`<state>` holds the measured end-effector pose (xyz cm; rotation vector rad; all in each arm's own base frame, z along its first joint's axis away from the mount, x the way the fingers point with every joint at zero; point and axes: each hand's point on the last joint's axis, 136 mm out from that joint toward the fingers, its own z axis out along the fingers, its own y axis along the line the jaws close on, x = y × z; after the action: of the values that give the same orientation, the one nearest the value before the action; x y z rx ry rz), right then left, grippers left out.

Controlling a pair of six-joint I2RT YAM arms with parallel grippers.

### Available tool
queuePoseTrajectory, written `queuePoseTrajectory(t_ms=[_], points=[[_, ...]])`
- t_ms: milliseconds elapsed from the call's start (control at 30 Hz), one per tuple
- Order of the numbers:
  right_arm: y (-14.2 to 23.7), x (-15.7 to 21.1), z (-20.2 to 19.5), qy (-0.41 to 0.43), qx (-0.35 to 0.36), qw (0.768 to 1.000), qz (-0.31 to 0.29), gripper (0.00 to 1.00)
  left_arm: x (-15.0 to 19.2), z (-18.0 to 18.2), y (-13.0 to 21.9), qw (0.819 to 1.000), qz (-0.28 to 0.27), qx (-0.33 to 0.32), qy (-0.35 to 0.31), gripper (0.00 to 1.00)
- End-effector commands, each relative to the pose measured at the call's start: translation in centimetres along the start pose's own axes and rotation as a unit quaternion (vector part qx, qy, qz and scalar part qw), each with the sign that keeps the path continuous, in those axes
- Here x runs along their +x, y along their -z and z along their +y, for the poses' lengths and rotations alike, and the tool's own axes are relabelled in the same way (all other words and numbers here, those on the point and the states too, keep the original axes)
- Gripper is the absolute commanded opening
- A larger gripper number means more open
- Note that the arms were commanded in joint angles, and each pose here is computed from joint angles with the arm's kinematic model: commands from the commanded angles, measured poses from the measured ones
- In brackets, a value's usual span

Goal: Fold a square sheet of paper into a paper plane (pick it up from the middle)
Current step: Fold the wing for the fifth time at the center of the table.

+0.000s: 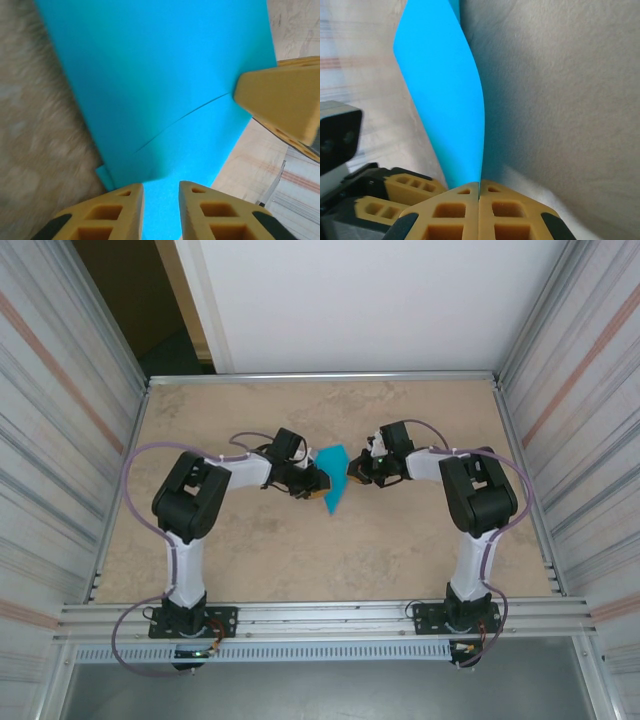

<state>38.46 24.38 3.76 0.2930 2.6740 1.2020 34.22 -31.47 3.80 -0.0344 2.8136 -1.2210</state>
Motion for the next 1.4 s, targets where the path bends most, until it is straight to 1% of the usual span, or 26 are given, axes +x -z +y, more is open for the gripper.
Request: queuePoseTrajectory(t_ms=[0,133,300,433,533,633,700,833,967,1200,1367], points=[[1.7,-0.3,1.3,0.02,0.005,0.999,-0.039,0.03,-0.7,-1.8,3.1,0.999,-0.042,0.0,-0.033,0.31],[2.8,-0.2,1.3,0.006,0.03,0.996,-0.08,0.03,-0.8,-2.5,4.8,0.994,-0.078,-0.003,-0.072,0.37],[3.5,0.4,1.1,-0.022,0.061,0.99,-0.127,0.02,-0.2,-2.9,5.7,0.985,-0.112,-0.023,-0.131,0.45],[3.7,0.9,0.8,-0.058,0.091,0.982,-0.155,0.02,0.8,-4.2,5.4,0.97,-0.127,-0.047,-0.205,0.51],[4.0,1.1,0.5,-0.09,0.098,0.976,-0.171,0.02,1.4,-5.2,4.9,0.955,-0.134,-0.063,-0.258,0.53],[4.6,1.2,0.1,-0.12,0.109,0.97,-0.183,0.02,2.0,-6.2,3.9,0.939,-0.136,-0.066,-0.31,0.54],[4.9,1.4,0.0,-0.156,0.11,0.964,-0.187,0.02,2.4,-6.1,3.2,0.928,-0.137,-0.081,-0.337,0.54],[5.3,1.7,-0.4,-0.191,0.11,0.958,-0.185,0.01,2.8,-5.9,2.0,0.897,-0.146,-0.109,-0.402,0.53],[5.5,2.1,-0.7,-0.223,0.105,0.953,-0.178,0.01,2.9,-6.3,1.4,0.873,-0.157,-0.106,-0.45,0.52],[5.8,2.3,-1.2,-0.258,0.094,0.946,-0.173,0.02,2.8,-6.5,0.4,0.846,-0.165,-0.097,-0.498,0.49],[6.0,2.1,-1.3,-0.271,0.087,0.944,-0.168,0.02,3.3,-6.6,-1.0,0.838,-0.153,-0.074,-0.519,0.47]])
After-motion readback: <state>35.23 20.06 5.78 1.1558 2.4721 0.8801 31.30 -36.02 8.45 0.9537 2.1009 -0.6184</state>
